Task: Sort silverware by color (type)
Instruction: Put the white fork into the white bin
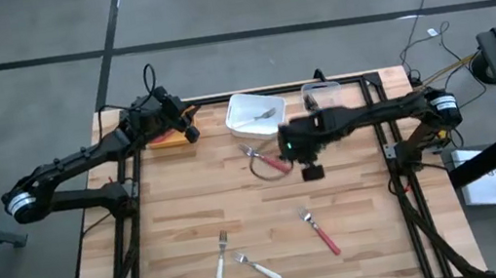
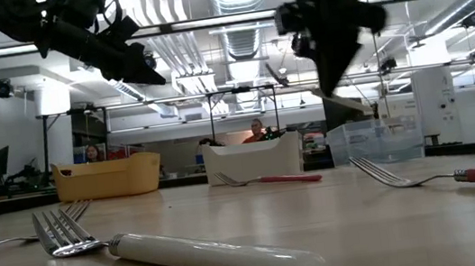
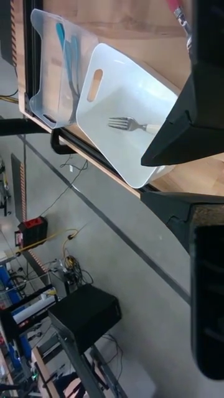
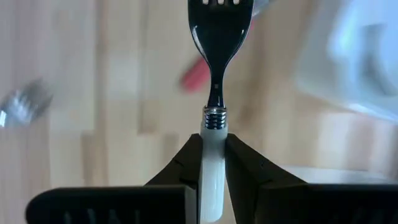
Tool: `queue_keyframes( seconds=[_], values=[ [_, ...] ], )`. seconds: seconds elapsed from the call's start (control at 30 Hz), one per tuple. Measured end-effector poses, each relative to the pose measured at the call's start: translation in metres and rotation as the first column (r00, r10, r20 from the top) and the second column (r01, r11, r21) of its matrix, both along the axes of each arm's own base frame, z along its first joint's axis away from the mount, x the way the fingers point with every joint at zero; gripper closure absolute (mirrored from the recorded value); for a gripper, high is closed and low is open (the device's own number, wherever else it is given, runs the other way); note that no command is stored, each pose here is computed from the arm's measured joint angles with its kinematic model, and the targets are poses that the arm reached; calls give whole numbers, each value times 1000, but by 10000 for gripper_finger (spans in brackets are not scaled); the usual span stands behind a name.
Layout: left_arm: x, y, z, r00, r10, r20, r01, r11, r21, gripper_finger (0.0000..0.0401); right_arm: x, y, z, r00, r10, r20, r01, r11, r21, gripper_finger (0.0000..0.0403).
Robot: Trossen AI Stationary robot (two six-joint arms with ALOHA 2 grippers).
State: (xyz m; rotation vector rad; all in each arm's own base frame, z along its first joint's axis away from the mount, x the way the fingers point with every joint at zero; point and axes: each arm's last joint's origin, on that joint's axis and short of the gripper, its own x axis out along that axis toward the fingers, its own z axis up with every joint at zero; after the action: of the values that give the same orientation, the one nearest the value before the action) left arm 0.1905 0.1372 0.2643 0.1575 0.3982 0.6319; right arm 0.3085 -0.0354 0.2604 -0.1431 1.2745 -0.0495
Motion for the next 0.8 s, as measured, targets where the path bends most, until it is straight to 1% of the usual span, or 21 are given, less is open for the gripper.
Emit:
queue_keyframes(
  seconds=[0.1,0.2,0.33,0.4,0.47,0.57,0.67,0.8],
  values=[
    [0,0,1,1000,-1,4,1,1000,9,342,6,-20,23,991,-89,96,91,996,-24,369],
    [1,1,3,1000,-6,18,5,999,32,342,10,-40,44,971,-141,196,150,988,-36,369],
    [2,1,7,999,-15,35,12,997,80,342,12,-65,65,951,-118,286,151,984,-94,369],
    [2,1,10,999,-19,48,14,994,105,342,15,-80,74,924,-137,356,186,977,-106,369],
    [3,2,12,998,-24,60,16,991,134,342,20,-96,81,887,-161,432,224,970,-99,369],
    [4,3,16,997,-32,73,18,984,179,342,26,-121,87,815,-174,553,250,966,-64,369],
    [6,4,17,997,-39,73,22,975,222,342,31,-145,89,726,-153,670,229,973,-25,369],
    [9,6,19,994,-43,105,15,967,253,342,31,-172,80,613,-141,777,197,980,23,369]
  ],
)
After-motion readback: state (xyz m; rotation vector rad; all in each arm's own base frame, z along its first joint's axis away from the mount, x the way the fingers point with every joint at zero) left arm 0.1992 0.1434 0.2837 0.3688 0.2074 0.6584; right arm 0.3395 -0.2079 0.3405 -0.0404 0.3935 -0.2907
